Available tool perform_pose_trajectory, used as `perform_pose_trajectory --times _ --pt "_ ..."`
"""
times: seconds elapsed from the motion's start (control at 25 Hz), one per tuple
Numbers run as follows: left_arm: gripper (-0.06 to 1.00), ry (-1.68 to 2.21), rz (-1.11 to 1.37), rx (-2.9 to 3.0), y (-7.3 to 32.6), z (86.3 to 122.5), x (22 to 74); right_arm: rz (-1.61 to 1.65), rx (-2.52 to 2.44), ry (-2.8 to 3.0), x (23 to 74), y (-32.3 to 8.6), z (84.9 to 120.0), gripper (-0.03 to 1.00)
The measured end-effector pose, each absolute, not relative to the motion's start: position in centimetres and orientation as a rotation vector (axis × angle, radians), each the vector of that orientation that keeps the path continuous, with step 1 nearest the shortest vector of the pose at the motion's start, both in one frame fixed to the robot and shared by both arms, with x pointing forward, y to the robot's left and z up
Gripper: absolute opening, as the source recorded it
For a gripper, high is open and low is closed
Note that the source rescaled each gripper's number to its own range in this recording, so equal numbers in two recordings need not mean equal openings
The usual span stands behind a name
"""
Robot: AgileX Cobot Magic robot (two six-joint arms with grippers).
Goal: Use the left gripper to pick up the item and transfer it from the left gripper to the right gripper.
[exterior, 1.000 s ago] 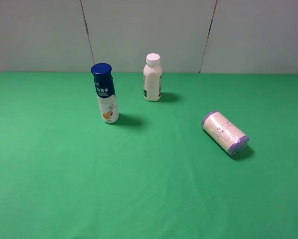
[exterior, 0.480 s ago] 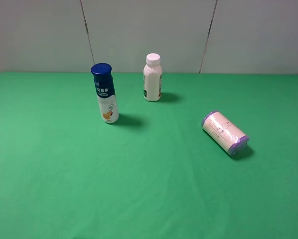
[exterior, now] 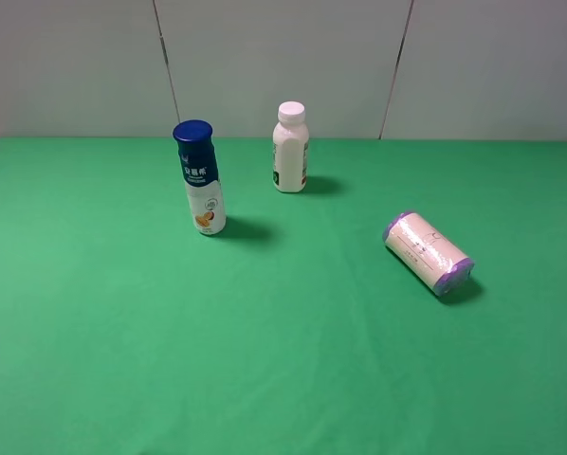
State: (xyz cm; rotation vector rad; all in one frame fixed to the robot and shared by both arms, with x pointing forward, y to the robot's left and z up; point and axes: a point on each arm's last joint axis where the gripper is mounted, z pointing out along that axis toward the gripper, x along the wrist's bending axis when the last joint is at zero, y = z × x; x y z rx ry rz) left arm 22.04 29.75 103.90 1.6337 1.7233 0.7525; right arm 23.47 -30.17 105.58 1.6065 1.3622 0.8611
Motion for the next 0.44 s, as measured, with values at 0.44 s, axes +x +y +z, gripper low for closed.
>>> perform_pose_trajectory --times 0.44 --pt "0.95 1.723 0.752 1.634 29.75 103.90 22.04 0.861 1.606 1.362 23.47 -30.17 105.58 1.00"
